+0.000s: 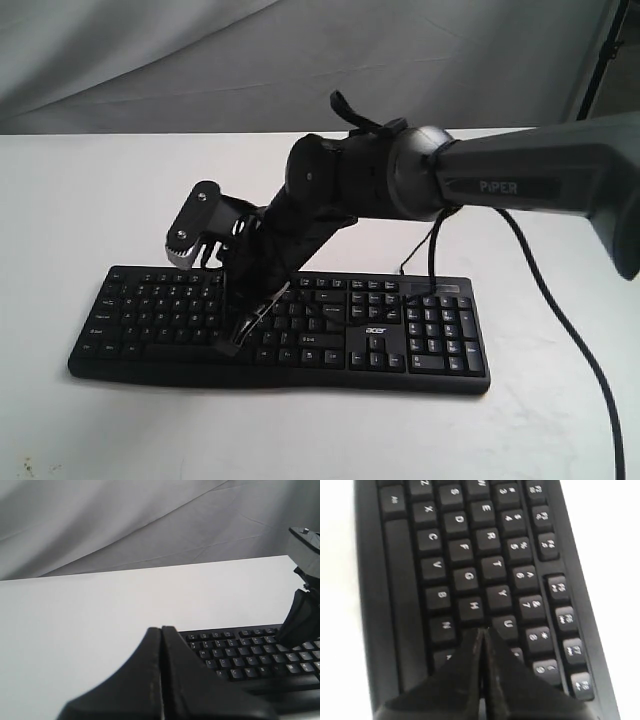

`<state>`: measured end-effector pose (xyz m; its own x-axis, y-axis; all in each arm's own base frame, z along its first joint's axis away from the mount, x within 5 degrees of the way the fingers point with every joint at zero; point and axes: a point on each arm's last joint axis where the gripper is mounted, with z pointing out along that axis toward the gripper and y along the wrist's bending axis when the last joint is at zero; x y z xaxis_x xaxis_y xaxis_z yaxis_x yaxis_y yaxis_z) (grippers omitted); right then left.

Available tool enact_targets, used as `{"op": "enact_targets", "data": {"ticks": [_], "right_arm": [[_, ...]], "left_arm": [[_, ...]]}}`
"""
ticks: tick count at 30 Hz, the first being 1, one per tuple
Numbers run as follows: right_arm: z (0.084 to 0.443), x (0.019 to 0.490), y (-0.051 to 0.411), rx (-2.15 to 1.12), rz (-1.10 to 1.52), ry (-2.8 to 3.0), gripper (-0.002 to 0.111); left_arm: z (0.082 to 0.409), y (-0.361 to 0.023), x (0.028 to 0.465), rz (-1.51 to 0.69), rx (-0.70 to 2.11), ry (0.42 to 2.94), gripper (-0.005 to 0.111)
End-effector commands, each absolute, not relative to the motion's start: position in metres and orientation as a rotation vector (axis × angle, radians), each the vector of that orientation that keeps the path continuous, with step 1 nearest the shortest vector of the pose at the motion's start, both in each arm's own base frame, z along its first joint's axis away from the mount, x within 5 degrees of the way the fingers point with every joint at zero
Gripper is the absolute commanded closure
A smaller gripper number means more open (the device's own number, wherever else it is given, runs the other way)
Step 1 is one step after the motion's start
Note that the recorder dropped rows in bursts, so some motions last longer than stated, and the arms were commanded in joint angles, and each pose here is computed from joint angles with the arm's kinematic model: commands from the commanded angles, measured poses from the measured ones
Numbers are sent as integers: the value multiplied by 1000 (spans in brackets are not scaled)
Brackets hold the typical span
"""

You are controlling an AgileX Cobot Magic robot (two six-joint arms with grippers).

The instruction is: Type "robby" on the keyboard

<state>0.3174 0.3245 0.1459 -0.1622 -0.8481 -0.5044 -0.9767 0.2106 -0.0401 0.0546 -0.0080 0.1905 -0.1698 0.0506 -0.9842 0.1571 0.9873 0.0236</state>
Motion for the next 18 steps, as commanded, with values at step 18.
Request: {"op": "enact_targets", "data": {"ticks": [18], "right_arm": [[139,305,363,-1754,479,2029,108]], "left_arm": [[190,-8,55,-97,161,1736,107]]}}
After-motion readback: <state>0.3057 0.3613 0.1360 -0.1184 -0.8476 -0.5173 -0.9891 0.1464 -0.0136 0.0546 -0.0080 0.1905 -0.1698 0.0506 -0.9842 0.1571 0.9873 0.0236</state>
